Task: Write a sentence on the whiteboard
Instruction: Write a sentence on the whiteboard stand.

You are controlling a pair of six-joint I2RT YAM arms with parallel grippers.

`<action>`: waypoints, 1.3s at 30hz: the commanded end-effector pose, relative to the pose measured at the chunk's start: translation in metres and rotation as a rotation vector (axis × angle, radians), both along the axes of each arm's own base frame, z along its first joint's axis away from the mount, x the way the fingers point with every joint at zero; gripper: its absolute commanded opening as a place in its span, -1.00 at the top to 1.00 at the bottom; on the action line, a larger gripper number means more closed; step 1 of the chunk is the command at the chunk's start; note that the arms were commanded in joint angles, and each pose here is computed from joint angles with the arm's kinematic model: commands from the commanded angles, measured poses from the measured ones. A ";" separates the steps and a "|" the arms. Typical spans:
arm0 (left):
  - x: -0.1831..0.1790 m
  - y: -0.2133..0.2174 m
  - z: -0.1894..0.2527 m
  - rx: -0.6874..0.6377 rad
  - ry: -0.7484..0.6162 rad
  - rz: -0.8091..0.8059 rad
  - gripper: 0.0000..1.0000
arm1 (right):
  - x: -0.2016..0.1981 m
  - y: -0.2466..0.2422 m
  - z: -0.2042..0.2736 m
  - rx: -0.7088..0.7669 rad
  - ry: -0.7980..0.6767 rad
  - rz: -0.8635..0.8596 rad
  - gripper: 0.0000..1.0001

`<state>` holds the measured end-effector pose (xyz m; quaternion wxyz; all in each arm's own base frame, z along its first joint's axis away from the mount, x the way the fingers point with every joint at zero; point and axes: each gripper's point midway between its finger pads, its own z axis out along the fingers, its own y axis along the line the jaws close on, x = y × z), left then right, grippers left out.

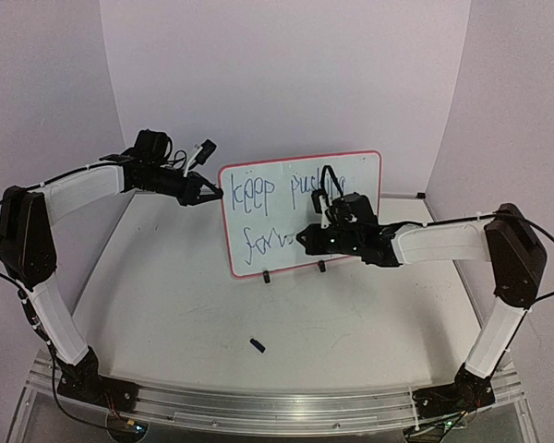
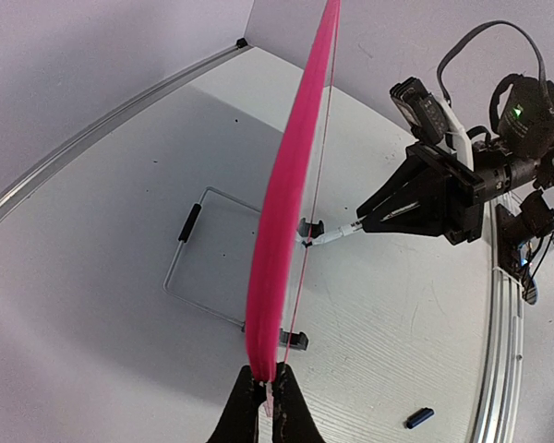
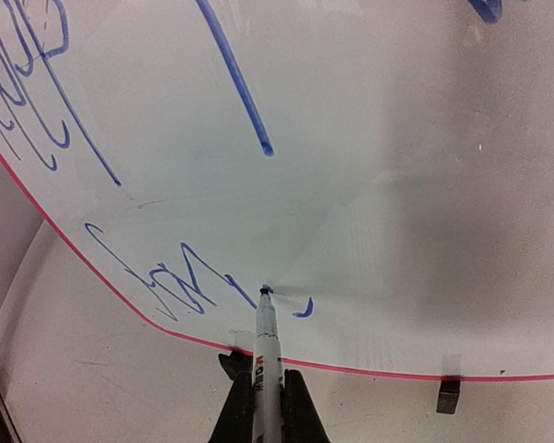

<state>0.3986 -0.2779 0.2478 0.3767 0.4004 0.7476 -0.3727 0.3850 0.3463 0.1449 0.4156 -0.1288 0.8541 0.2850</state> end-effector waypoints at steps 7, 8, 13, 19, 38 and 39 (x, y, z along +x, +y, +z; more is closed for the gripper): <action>-0.013 -0.004 -0.008 0.035 0.045 -0.019 1.00 | 0.004 -0.010 -0.010 -0.032 0.006 -0.058 1.00; -0.013 -0.004 -0.008 0.035 0.045 -0.019 1.00 | 0.004 -0.011 -0.011 -0.034 0.007 -0.060 1.00; -0.013 -0.004 -0.008 0.034 0.045 -0.020 1.00 | 0.003 -0.013 -0.015 -0.042 0.015 -0.068 1.00; -0.013 -0.004 -0.007 0.035 0.045 -0.019 1.00 | 0.004 -0.017 -0.015 -0.049 0.012 -0.087 1.00; -0.014 -0.003 -0.005 0.033 0.039 -0.018 1.00 | 0.010 -0.018 0.009 -0.038 -0.034 -0.104 1.00; -0.014 -0.004 -0.004 0.033 0.038 -0.019 1.00 | 0.010 -0.018 0.011 -0.034 -0.038 -0.105 1.00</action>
